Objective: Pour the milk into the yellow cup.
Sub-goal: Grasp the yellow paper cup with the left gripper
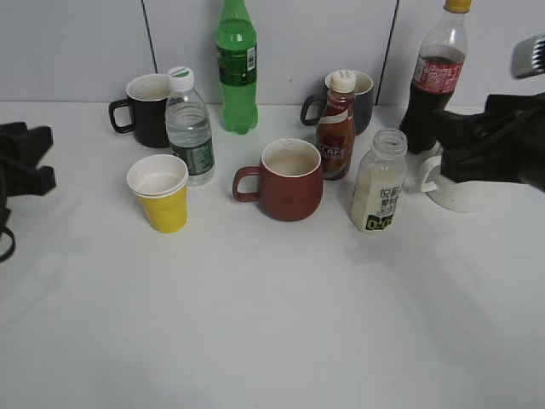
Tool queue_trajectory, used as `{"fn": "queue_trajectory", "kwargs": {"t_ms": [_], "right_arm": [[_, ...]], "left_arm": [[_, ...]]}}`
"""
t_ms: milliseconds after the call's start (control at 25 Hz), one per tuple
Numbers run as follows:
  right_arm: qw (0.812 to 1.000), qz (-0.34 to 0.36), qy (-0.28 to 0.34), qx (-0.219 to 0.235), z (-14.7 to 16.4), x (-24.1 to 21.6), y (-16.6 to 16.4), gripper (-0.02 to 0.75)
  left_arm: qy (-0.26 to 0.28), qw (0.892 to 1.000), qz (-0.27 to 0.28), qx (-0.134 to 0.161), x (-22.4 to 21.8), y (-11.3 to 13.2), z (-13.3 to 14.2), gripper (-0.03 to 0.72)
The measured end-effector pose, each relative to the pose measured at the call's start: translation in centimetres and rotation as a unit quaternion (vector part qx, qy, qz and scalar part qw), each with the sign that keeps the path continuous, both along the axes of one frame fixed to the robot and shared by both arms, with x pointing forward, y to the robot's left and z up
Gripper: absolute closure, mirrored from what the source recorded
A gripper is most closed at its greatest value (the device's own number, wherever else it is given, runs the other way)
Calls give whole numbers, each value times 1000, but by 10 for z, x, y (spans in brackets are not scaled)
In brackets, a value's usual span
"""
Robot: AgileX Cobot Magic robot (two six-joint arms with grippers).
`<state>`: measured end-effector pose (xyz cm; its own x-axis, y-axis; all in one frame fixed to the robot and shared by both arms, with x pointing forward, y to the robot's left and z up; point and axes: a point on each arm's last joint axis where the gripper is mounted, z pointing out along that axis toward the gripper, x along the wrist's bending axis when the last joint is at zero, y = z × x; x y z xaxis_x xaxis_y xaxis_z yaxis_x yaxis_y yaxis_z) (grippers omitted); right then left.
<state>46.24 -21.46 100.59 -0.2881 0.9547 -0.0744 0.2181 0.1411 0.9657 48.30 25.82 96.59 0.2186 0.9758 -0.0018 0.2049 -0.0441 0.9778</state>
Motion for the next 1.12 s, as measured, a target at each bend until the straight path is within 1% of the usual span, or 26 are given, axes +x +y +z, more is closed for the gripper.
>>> {"fn": "queue_trajectory", "kwargs": {"t_ms": [80, 200, 240, 320, 440, 560, 640, 680, 760, 880, 920, 960, 1000, 1120], "right_arm": [[1000, 14, 4, -10, -12, 5, 10, 237], [999, 36, 12, -25, -30, 11, 20, 237], [999, 41, 17, -27, -36, 12, 22, 237], [998, 53, 29, -31, -46, 13, 25, 237], [997, 70, 12, -29, -57, 9, 26, 237], [997, 71, -3, -22, -73, -1, 22, 237], [997, 70, 4, -18, -84, -4, 20, 237], [997, 71, 8, -17, -89, -5, 20, 237], [997, 80, 13, -10, -96, -5, 22, 237], [996, 85, 6, 1, -102, -4, 24, 237], [996, 85, 0, 5, -103, -3, 24, 237], [996, 85, -6, 8, -104, -3, 24, 237], [996, 83, -7, 9, -105, -3, 24, 237], [997, 80, 2, 7, -112, -2, 24, 237]], "left_arm": [[15, 999, -33, 15, 2, -9, -12, 445], [43, 995, -86, 41, 3, -21, -32, 445], [44, 994, -91, 44, 3, -22, -33, 445], [58, 990, -115, 55, 2, -25, -43, 445], [68, 988, -127, 54, -2, -27, -53, 440], [72, 984, -155, 55, -4, -31, -64, 385], [70, 984, -157, 54, -4, -31, -65, 374], [72, 981, -176, 47, -4, -35, -75, 276], [61, 981, -183, 32, -3, -37, -82, 200], [53, 982, -180, 11, 0, -38, -92, 128], [55, 982, -179, 10, 0, -38, -94, 123], [66, 982, -177, 7, 3, -38, -104, 110], [70, 982, -176, 7, 4, -39, -106, 108], [79, 980, -182, 7, 12, -41, -119, 102]]}}
